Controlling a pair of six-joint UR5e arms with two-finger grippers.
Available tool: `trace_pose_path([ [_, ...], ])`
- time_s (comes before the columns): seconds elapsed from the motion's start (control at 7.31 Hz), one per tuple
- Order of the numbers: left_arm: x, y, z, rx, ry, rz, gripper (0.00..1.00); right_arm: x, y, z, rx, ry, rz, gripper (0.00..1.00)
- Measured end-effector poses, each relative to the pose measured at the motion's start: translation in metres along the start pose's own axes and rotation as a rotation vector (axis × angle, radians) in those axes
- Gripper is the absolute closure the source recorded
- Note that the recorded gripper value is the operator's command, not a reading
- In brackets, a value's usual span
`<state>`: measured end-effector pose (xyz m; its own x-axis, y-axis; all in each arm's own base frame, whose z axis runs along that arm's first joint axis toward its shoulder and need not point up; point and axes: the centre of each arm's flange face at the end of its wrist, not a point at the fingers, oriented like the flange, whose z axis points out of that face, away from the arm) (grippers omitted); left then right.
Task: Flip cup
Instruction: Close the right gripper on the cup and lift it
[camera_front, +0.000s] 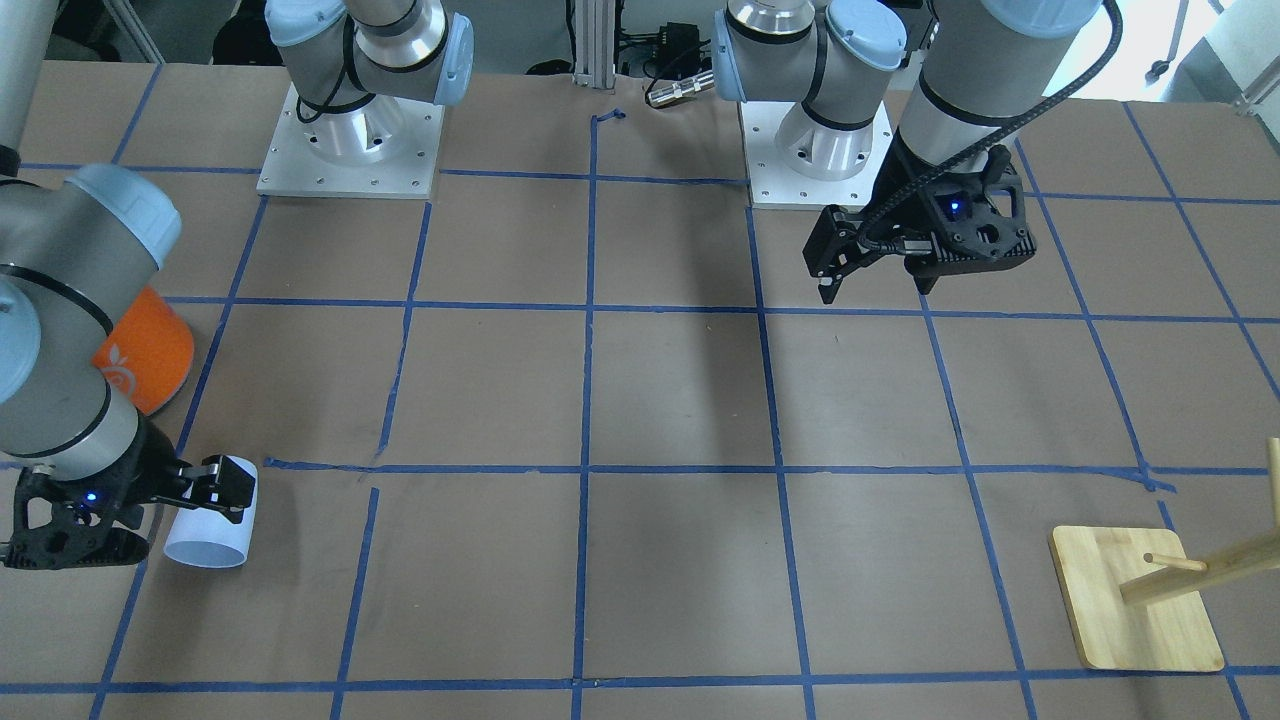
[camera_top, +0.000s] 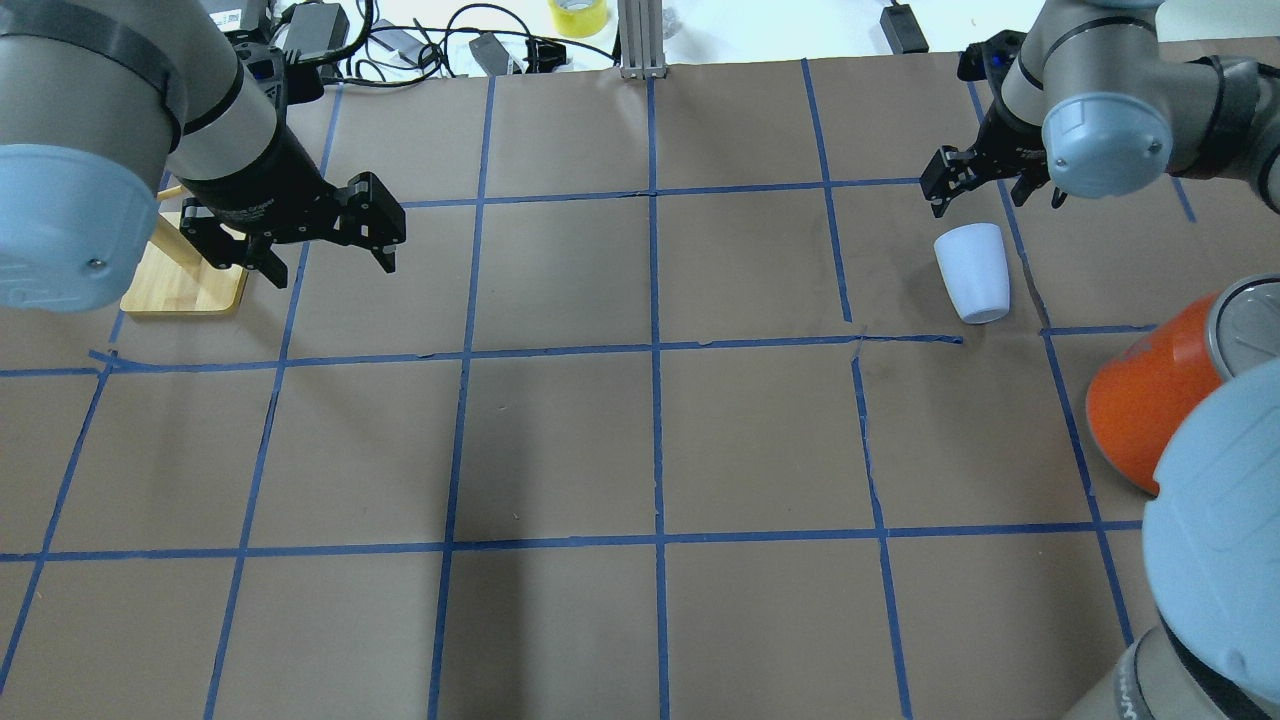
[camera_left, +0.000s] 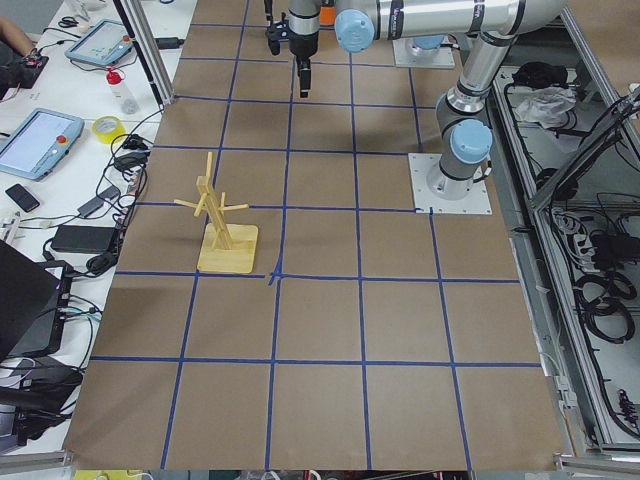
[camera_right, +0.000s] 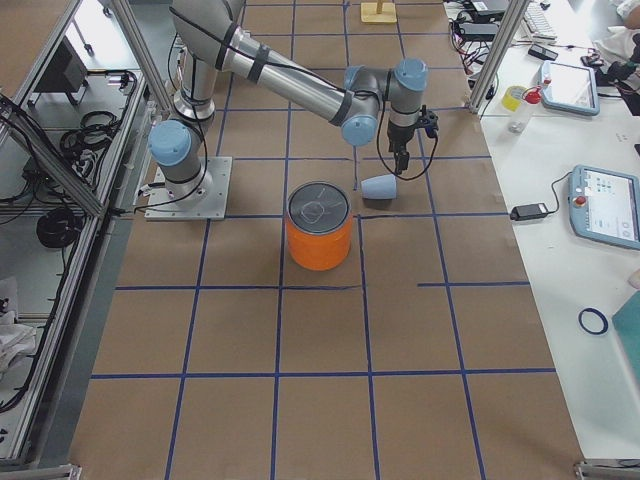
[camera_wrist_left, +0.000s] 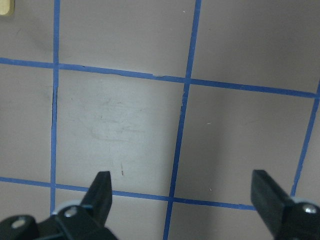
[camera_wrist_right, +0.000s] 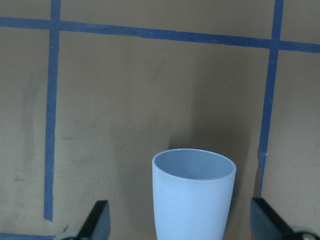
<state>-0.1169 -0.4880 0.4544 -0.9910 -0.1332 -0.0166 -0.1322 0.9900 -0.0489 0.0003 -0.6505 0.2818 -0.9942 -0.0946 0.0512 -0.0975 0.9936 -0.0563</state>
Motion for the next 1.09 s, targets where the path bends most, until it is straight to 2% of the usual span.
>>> trace_pose_path([
  [0.55, -0.001, 0.001, -0.003, 0.005, 0.0, -0.001, 0.0, 0.016, 0.0, 0.05, -0.001, 0.016, 0.009, 0.0],
  [1.09, -0.004, 0.001, -0.006, 0.013, 0.0, 0.0, 0.0, 0.014, 0.003, 0.075, -0.027, -0.002, 0.015, 0.0],
])
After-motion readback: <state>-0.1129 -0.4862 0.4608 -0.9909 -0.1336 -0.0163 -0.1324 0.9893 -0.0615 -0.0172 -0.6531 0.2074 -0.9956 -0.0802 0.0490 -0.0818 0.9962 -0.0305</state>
